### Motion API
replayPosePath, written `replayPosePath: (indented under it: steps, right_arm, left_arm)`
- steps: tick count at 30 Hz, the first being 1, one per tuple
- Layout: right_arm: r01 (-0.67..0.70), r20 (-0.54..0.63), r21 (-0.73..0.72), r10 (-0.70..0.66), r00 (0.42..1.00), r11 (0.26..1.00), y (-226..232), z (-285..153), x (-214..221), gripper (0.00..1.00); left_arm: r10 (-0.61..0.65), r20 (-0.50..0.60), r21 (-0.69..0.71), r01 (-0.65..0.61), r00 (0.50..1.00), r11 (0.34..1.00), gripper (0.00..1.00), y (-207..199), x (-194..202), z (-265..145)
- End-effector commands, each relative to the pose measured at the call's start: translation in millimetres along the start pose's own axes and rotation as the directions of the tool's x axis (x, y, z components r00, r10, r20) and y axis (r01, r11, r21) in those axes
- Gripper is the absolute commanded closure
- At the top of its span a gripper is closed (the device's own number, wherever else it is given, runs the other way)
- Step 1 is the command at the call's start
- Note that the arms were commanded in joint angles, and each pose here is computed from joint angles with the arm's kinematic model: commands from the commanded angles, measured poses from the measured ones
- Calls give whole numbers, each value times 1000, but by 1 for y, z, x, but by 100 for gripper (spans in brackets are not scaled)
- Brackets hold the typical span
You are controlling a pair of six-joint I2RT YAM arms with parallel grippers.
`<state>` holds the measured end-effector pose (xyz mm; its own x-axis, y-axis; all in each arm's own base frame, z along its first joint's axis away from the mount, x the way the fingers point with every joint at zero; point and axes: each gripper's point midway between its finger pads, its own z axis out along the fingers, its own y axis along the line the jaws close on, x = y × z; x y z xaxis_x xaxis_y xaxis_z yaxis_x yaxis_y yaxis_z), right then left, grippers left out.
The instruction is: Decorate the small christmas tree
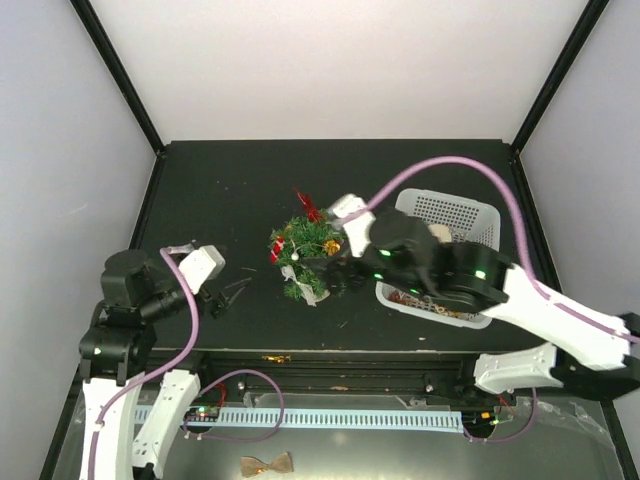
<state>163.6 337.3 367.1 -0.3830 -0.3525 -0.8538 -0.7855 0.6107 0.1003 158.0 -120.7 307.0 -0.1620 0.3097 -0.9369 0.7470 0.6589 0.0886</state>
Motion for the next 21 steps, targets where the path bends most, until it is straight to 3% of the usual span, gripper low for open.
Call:
replayPosePath:
  steps: [1,7,15,21]
  right_arm:
    - [-37,151,158,13,988,987,-46,-57,-4,0]
    - [-133,275,253,61,960,958,-92,-125,33,0]
    - [-244,267,271,171,948,931,-119,-157,93,0]
    - [-284,297,236,209,932,929,-123,-174,105,0]
  left_arm:
    - [55,-27,-42,-57,998,998,16,1,-21,-20]
    - [123,-114,-145,-139,986,980,15,4,-24,-47]
    - [136,-211,-263,-190,968,946,15,-3,-19,-90]
    - [100,-190,-283,-152,977,947,15,-24,-12,-120]
